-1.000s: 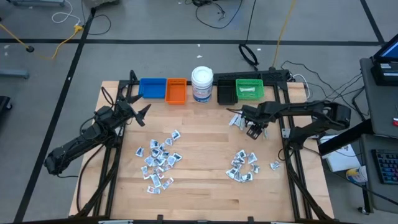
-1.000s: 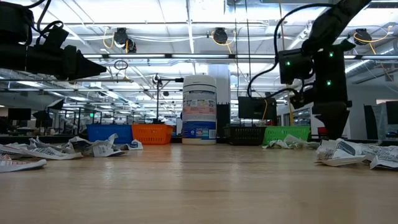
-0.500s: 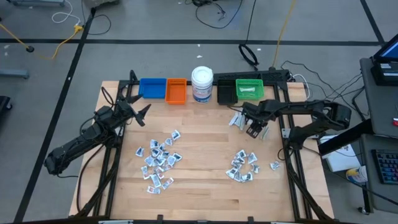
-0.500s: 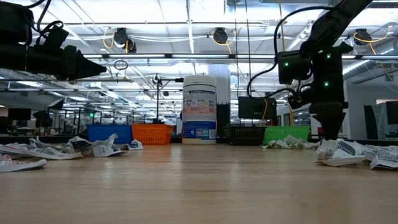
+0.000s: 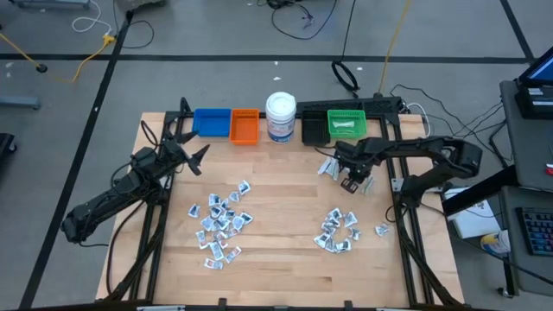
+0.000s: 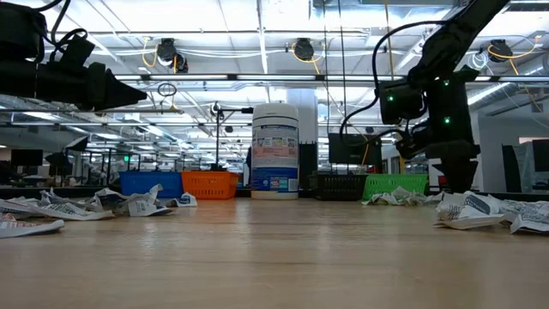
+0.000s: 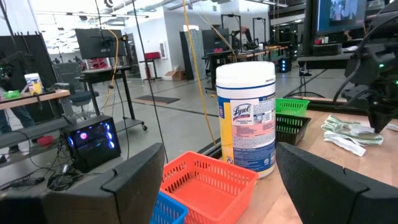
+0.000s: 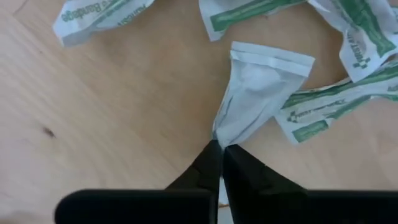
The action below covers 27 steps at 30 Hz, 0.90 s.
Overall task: Pick & Place First Aid Supplies
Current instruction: Put the bandage into the green bin
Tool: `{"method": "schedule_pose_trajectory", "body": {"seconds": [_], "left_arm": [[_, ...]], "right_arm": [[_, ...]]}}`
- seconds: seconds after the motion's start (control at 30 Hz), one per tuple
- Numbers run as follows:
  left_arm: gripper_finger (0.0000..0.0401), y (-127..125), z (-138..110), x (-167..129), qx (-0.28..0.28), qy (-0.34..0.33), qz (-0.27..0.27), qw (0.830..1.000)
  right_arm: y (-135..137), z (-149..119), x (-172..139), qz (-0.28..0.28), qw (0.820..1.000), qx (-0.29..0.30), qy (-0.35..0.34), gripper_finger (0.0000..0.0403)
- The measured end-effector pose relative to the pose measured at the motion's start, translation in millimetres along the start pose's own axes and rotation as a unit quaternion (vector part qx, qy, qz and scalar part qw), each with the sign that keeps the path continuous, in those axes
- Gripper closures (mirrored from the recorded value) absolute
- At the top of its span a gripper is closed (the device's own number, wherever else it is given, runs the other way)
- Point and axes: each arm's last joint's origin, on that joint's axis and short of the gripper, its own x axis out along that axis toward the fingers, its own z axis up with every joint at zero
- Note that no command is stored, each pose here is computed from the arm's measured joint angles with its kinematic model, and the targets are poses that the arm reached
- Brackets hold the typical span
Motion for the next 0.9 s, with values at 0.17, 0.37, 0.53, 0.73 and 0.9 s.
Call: {"method": "schedule_pose_trajectory", "body": {"seconds": [0.17, 0.37, 0.53, 0.73, 0.9], "left_arm": [[0.0091, 0, 0, 0, 0.0, 0.0, 0.0, 1.0], [0.0091, 0, 0, 0, 0.0, 0.0, 0.0, 1.0], [0.0091, 0, 0, 0, 0.0, 0.0, 0.0, 1.0], [0.0091, 0, 0, 0, 0.0, 0.0, 0.0, 1.0], [0.0091, 0, 0, 0, 0.0, 0.0, 0.0, 1.0]], "right_arm": [[4, -5, -6, 0.005, 1.0, -0.001, -0.013, 0.04], [9, -15, -18, 0.007, 1.0, -0.011, -0.024, 0.0401], [16, -22, -28, 0.014, 0.998, -0.041, -0.05, 0.0401], [29, -31, -36, 0.021, 0.993, -0.091, -0.07, 0.0402], [40, -38, -40, 0.027, 0.987, -0.132, -0.083, 0.0402]]}}
